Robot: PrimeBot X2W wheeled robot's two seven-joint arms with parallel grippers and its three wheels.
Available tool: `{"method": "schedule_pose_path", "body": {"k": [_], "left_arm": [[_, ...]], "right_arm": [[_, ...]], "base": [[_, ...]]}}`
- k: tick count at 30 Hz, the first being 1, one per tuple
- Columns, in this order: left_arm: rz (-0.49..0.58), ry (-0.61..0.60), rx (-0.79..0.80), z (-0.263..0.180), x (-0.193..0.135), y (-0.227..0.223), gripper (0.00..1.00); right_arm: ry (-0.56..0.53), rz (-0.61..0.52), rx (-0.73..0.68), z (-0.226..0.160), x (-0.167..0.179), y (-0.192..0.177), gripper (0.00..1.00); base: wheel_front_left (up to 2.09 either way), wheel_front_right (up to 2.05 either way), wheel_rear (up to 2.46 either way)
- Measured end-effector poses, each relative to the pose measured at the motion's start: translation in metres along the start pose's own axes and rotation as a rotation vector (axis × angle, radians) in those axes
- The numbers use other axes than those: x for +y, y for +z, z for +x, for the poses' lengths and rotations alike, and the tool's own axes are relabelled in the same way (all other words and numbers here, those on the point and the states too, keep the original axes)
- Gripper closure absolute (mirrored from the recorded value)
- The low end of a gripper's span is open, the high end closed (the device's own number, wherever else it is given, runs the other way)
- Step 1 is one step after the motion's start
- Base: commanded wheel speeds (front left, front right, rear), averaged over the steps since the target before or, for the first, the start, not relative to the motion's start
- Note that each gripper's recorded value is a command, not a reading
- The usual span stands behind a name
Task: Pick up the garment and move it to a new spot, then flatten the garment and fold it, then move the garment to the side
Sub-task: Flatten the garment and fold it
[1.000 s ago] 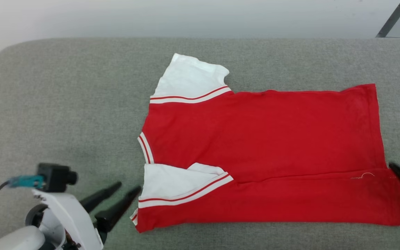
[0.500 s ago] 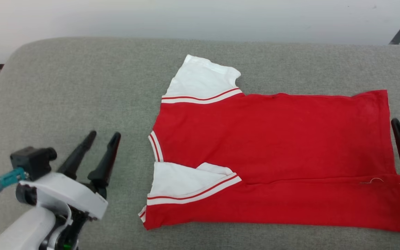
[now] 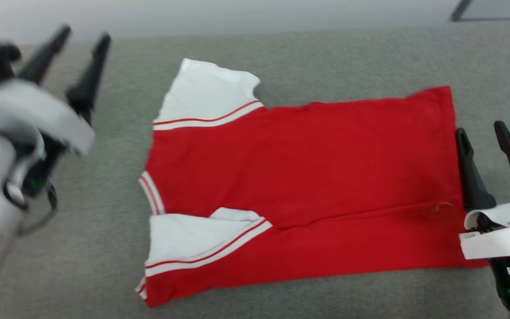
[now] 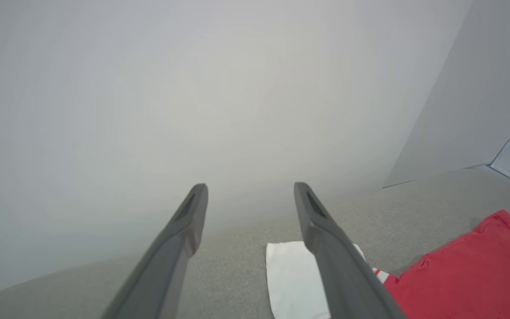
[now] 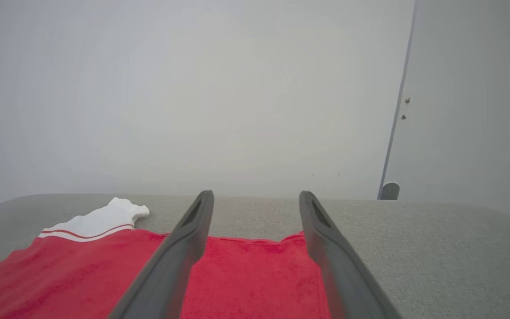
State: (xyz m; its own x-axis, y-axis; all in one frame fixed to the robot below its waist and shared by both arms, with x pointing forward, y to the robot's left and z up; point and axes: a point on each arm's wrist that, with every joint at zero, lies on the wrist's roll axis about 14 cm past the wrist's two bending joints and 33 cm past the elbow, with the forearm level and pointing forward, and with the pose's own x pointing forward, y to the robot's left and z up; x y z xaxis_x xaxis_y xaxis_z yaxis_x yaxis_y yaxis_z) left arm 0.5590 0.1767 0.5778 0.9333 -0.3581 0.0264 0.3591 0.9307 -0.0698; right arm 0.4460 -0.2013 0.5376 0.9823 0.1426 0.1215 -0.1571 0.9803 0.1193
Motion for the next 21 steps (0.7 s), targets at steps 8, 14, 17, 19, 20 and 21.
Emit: {"method": "schedule_pose_path", "body": {"k": [8,14,17,19,20,21], "left_arm": [[0.087,-0.06,0.213,0.073,-0.001,-0.038,0.0],[0.071,-0.087,0.53,0.093,-0.01,-0.107,0.0],[0.011,-0.12,0.688,0.094,-0.021,-0.136,0.0],[-0.003,-0.143,0.747,0.096,-0.025,-0.147,0.0],[-0.008,-0.154,0.776,0.096,-0.027,-0.15,0.0],[-0.014,-0.159,0.802,0.097,-0.027,-0.155,0.0]], "right_arm": [[-0.082,0.011,0.014,-0.011,-0.019,-0.016,0.0],[-0.118,-0.005,0.051,-0.019,-0.031,-0.028,0.0],[-0.125,-0.015,0.065,-0.02,-0.034,-0.032,0.0],[-0.128,-0.02,0.073,-0.02,-0.036,-0.034,0.0],[-0.129,-0.021,0.081,-0.02,-0.036,-0.037,0.0],[-0.127,-0.022,0.089,-0.02,-0.036,-0.039,0.0]], "base": [[0.0,0.0,0.0],[0.0,0.0,0.0],[0.0,0.0,0.0],[0.0,0.0,0.0],[0.0,0.0,0.0],[0.0,0.0,0.0]]}}
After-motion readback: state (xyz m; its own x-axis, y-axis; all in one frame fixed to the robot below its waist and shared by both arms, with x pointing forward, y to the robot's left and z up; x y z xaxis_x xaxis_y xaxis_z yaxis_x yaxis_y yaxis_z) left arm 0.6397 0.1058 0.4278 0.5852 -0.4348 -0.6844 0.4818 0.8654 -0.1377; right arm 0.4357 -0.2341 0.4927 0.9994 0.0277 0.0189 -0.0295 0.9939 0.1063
